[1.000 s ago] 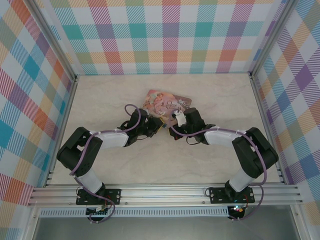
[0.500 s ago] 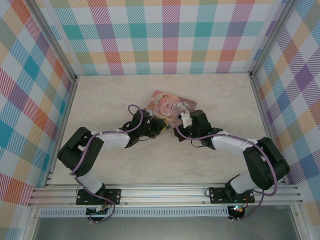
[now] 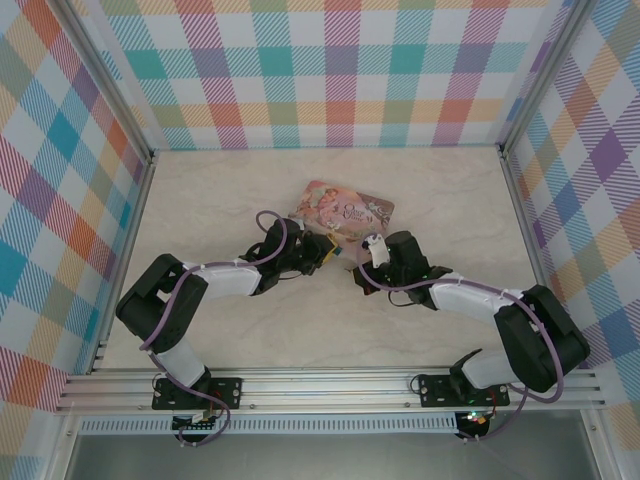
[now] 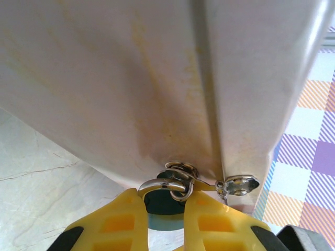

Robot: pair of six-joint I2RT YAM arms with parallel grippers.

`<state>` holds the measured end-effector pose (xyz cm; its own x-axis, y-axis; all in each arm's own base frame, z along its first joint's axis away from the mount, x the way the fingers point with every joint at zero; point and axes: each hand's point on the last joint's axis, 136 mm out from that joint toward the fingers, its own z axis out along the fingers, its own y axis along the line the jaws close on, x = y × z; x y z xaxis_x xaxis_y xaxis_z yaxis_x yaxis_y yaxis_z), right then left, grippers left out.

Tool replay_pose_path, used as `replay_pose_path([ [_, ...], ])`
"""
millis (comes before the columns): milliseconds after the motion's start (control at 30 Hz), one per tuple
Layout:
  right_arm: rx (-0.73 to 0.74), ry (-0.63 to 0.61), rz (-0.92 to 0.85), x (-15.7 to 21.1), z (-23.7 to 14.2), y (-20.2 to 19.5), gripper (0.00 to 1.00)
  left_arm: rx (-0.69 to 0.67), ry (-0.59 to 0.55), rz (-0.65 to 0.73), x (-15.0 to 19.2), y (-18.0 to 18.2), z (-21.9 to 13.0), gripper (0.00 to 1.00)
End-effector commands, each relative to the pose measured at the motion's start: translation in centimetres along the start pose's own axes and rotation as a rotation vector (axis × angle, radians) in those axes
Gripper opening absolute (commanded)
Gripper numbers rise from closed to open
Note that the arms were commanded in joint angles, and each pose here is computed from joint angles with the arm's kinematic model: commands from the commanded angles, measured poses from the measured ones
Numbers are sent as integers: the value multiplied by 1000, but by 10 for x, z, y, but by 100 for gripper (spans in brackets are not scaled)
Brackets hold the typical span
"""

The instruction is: Unlock a padlock with a key

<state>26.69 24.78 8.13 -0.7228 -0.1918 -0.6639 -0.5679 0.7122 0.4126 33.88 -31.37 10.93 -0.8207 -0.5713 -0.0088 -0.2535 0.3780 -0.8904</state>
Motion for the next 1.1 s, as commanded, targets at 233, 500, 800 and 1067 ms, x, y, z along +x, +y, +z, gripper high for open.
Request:
replay_pose_path([
  [233, 3, -159, 50, -42, -9, 8, 0, 133, -16, -12, -3, -45, -4, 4],
  [500, 5, -227, 58, -61, -12, 9, 0, 145, -9, -23, -2, -48, -3, 4],
  [800, 4, -207, 67, -58, -3, 7, 0, 147, -4, -29, -2, -47, -1, 4],
  [1067, -6, -218, 68, -64, 1, 8, 0, 146, -2, -30, -1, -46, -2, 4],
])
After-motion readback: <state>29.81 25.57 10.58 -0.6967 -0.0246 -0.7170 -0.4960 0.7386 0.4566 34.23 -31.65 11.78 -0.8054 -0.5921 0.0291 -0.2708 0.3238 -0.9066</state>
